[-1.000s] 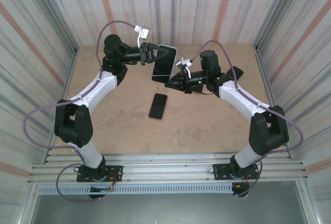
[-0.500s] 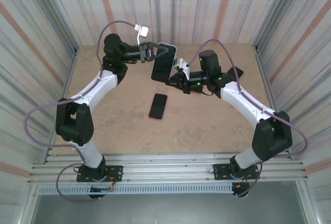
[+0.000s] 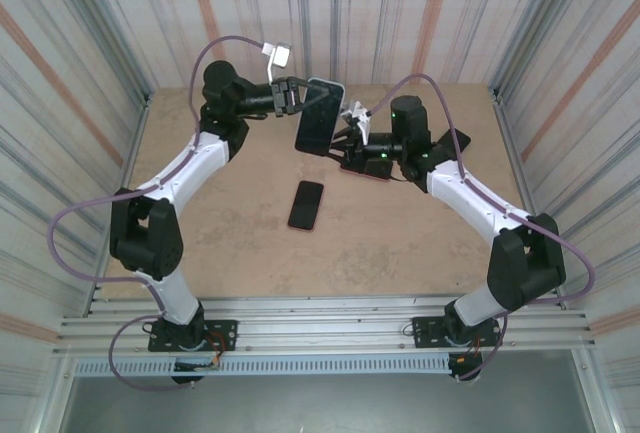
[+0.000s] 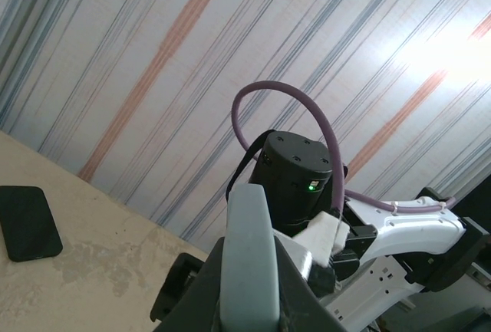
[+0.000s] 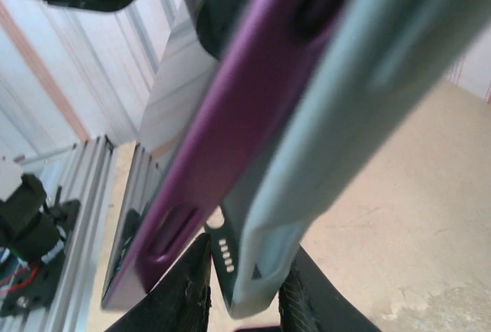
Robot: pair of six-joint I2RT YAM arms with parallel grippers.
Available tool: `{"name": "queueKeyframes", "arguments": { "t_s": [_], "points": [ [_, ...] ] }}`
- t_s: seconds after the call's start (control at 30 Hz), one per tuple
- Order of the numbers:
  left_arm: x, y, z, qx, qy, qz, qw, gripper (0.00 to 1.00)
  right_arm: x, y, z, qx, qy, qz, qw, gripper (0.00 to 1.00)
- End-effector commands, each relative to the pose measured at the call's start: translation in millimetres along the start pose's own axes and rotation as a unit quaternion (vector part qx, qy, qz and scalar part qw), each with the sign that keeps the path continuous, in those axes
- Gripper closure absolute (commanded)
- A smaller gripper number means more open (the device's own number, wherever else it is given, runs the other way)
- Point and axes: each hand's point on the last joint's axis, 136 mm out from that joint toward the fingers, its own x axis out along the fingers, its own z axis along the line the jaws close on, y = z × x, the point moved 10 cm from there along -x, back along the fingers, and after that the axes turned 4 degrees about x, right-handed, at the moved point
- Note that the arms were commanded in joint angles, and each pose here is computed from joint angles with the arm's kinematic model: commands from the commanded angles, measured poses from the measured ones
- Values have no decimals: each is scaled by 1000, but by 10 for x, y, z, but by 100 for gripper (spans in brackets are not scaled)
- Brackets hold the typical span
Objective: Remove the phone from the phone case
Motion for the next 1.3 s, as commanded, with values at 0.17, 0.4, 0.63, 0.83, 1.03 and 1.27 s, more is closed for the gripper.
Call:
{"name": "queueKeyframes", "arguments": {
  "t_s": [0.17, 0.4, 0.63, 0.83, 1.03, 1.27],
  "points": [
    [86, -44, -6, -16, -8, -34, 999, 100, -97, -282, 21, 38, -40, -79, 995, 72],
    [-8, -26, 196, -93, -94, -165, 977, 100, -101, -219, 15, 140, -66, -109, 982, 67],
    [-30, 133, 336, -169, -116, -254, 945, 100, -24, -162, 6, 261, -85, -159, 948, 66],
    [-45, 301, 382, -216, -146, -283, 923, 100, -21, -98, -67, 333, -76, -203, 918, 75],
    [-57, 435, 430, -245, -167, -296, 908, 100, 10, -66, -82, 381, -77, -218, 895, 87],
    [-71, 476, 506, -276, -180, -286, 900, 85, 20, -30, -80, 401, -78, -228, 884, 100]
  ]
}}
